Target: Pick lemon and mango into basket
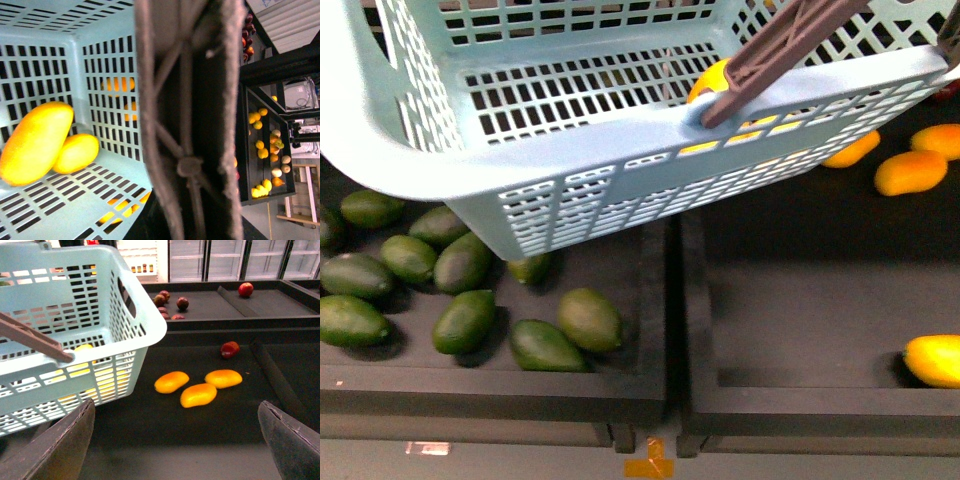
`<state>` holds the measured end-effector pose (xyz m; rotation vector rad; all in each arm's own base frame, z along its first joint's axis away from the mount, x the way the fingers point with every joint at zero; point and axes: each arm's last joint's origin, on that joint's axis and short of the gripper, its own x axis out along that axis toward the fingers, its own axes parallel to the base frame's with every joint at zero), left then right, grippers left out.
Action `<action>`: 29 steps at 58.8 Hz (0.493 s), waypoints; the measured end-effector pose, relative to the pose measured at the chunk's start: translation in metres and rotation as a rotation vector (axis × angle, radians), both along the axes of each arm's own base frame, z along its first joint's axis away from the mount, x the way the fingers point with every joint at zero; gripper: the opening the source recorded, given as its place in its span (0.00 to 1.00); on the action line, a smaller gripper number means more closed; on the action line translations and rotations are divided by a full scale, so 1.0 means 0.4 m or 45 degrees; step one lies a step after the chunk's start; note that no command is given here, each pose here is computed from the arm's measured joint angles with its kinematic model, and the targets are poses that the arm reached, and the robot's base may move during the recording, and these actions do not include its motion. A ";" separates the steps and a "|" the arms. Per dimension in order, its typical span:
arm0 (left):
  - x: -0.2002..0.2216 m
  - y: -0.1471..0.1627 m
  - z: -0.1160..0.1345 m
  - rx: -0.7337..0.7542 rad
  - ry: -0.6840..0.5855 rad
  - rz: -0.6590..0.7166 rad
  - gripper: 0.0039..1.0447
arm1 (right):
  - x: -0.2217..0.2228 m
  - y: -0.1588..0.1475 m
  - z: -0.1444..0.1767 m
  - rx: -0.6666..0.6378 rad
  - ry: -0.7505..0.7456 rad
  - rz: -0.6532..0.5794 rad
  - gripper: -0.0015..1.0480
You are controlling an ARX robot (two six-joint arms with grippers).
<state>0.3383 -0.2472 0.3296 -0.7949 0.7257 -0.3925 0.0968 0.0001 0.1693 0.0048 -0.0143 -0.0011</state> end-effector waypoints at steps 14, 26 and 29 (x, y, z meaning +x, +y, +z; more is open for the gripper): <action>0.005 0.007 0.000 0.006 -0.005 0.015 0.04 | 0.000 0.000 0.000 0.000 0.001 0.000 0.92; 0.004 0.005 0.000 -0.003 0.002 0.000 0.04 | 0.000 0.000 0.000 -0.001 0.003 0.001 0.92; 0.004 0.006 0.000 -0.002 0.002 0.003 0.04 | 0.000 0.000 0.000 -0.001 0.000 0.000 0.92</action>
